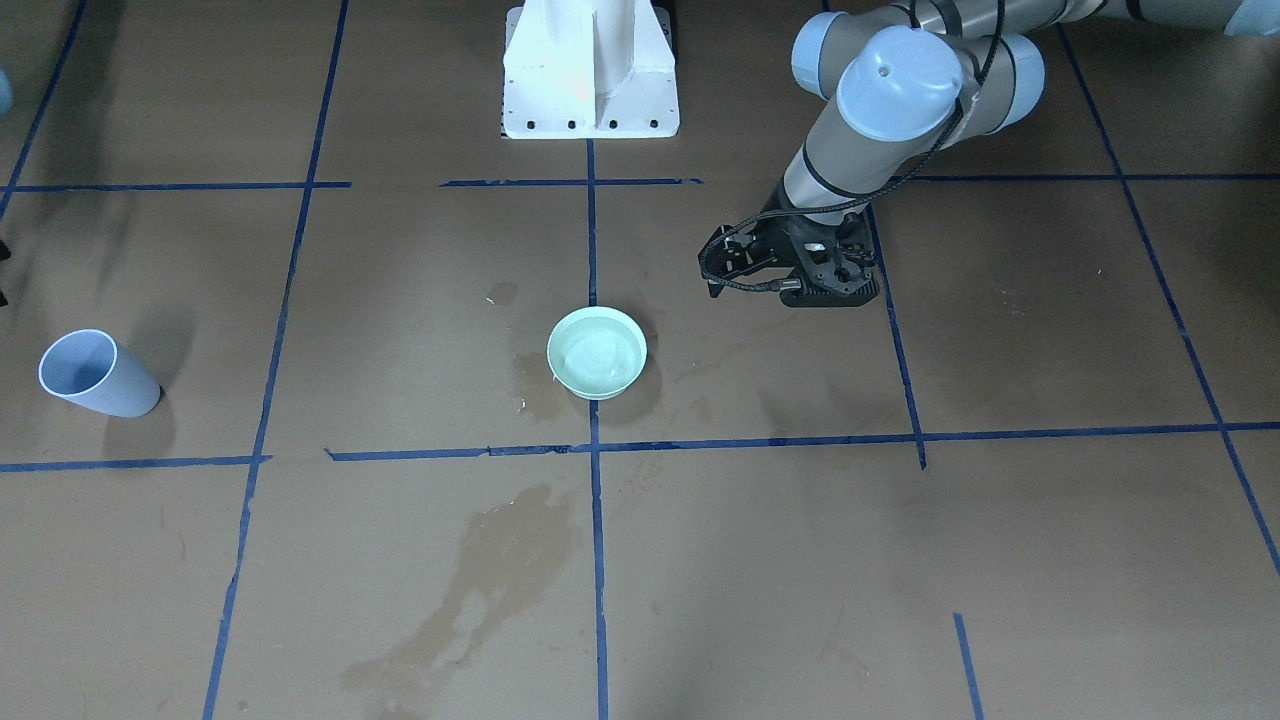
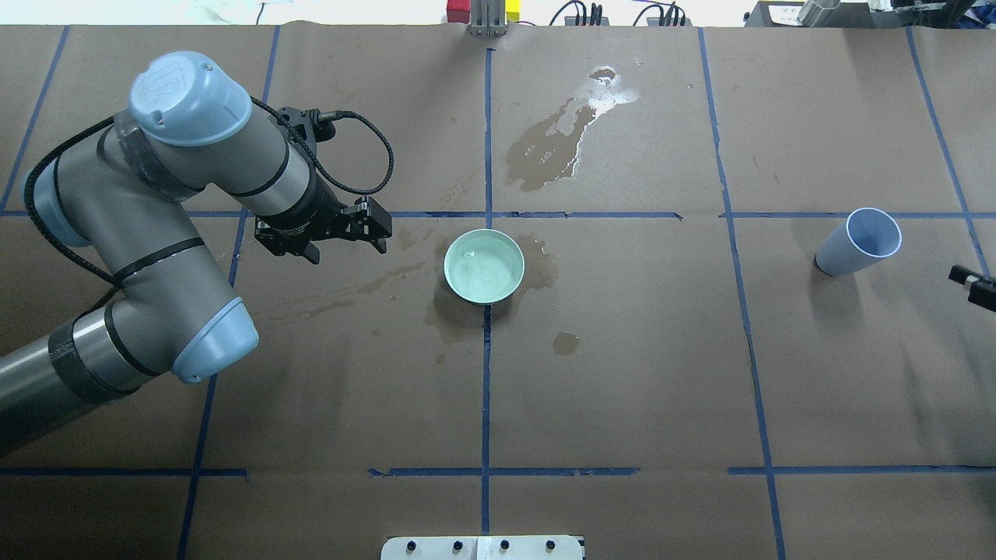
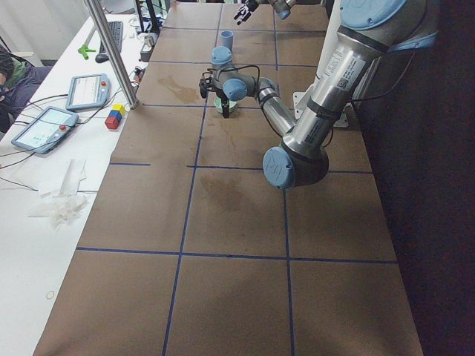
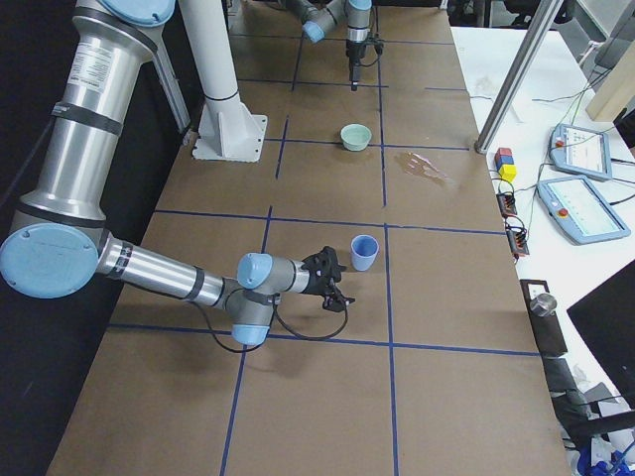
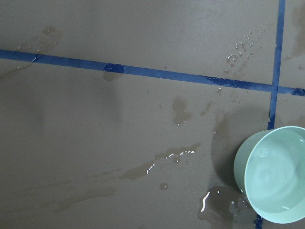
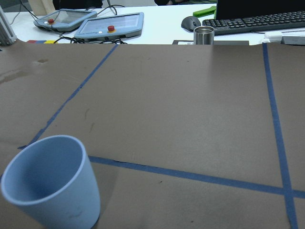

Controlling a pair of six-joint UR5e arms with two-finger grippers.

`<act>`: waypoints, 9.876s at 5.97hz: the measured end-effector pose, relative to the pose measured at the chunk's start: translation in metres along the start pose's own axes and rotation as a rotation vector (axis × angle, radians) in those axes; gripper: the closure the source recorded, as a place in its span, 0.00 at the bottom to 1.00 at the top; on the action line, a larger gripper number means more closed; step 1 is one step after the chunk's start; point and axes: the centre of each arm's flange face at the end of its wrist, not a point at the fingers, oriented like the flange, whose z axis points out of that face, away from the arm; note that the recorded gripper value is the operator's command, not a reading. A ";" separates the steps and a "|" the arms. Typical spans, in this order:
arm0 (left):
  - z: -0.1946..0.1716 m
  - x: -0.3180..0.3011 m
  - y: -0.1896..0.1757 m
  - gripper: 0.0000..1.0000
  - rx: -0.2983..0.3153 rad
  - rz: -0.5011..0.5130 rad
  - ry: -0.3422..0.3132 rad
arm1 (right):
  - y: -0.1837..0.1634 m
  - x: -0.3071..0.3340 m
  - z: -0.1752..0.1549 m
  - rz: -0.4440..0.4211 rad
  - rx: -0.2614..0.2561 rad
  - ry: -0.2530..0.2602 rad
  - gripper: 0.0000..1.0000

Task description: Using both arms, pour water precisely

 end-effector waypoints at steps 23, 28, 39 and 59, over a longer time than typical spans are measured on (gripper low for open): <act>0.099 0.087 0.009 1.00 0.112 -0.142 0.051 | -0.154 0.067 -0.093 -0.082 -0.693 0.071 0.00; -0.019 -0.097 -0.054 1.00 0.020 -0.089 0.089 | -0.149 0.068 -0.094 -0.067 -0.700 0.067 0.00; -0.048 -0.478 -0.063 1.00 0.014 0.082 -0.048 | -0.149 0.068 -0.093 -0.070 -0.701 0.072 0.00; -0.196 -0.590 -0.063 0.00 -0.037 0.257 -0.230 | -0.148 0.067 -0.091 -0.071 -0.709 0.072 0.00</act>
